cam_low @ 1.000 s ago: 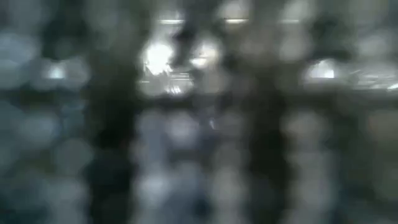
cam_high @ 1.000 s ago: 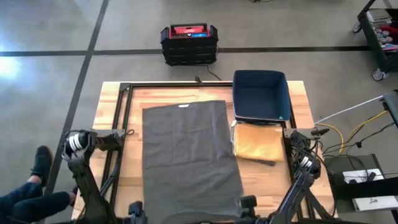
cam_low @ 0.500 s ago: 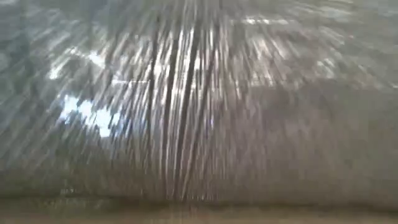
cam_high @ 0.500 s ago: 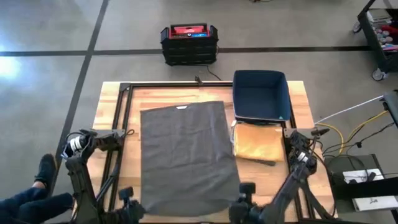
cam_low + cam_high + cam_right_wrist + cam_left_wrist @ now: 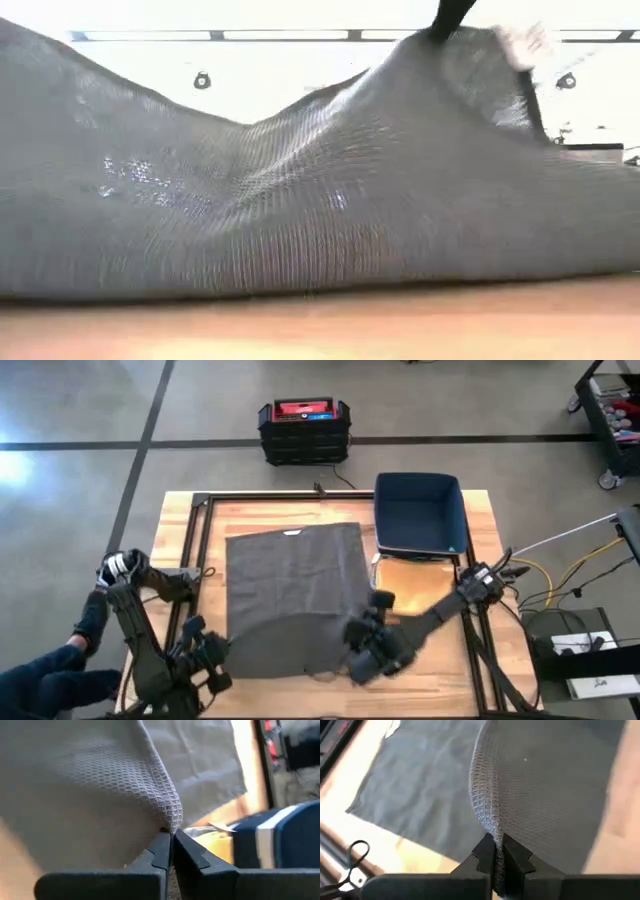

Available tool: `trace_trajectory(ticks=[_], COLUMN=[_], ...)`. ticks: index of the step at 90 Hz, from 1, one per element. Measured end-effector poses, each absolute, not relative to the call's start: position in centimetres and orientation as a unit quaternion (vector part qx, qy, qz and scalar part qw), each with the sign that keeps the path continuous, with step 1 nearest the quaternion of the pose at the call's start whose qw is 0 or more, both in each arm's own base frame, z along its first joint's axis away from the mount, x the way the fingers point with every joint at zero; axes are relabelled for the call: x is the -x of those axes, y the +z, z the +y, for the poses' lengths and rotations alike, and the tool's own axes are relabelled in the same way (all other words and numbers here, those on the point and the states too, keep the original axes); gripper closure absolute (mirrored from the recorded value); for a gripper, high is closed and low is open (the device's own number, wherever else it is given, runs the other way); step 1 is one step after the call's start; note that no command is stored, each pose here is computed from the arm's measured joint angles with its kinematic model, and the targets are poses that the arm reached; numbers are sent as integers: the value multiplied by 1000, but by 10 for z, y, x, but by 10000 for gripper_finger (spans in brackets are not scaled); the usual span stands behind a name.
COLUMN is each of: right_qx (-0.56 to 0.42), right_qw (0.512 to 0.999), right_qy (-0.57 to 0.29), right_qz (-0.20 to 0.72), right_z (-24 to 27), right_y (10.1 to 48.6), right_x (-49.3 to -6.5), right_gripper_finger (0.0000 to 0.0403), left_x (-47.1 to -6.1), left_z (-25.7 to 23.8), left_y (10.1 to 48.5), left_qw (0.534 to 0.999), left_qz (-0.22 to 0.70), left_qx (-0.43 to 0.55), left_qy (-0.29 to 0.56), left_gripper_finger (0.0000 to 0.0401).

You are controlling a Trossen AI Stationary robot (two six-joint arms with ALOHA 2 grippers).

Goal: Fold towel
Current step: Fold the gray kitchen towel

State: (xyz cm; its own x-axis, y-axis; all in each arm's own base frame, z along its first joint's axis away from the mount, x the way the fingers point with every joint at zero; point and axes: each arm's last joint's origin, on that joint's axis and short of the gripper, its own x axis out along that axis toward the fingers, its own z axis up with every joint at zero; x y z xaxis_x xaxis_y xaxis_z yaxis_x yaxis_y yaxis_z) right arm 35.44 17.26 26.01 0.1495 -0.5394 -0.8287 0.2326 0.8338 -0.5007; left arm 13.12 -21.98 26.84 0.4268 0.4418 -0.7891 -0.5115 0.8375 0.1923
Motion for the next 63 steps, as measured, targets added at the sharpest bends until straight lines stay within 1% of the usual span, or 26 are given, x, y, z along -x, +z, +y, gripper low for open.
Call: trace_trajectory(ticks=[15,38,49,63], right_qx=[125,94,83,68], right_qw=[711,681,681,695], right_qy=[-290,-324,-326,-330], right_qz=[628,650,651,635], right_z=[124,46,16,-18], right_y=[244,218,209,206], right_x=[-370,-388,-394,-403], right_gripper_finger=[403,403,403,403], left_x=[-123,-111,-106,-98], left_z=[-182,-128,-107,-84], left_y=[264,260,251,236], left_qw=[837,840,834,822], left_qz=[445,403,394,391], left_qx=[74,121,135,141], left_qy=[311,342,362,390], left_gripper_finger=[401,401,401,401])
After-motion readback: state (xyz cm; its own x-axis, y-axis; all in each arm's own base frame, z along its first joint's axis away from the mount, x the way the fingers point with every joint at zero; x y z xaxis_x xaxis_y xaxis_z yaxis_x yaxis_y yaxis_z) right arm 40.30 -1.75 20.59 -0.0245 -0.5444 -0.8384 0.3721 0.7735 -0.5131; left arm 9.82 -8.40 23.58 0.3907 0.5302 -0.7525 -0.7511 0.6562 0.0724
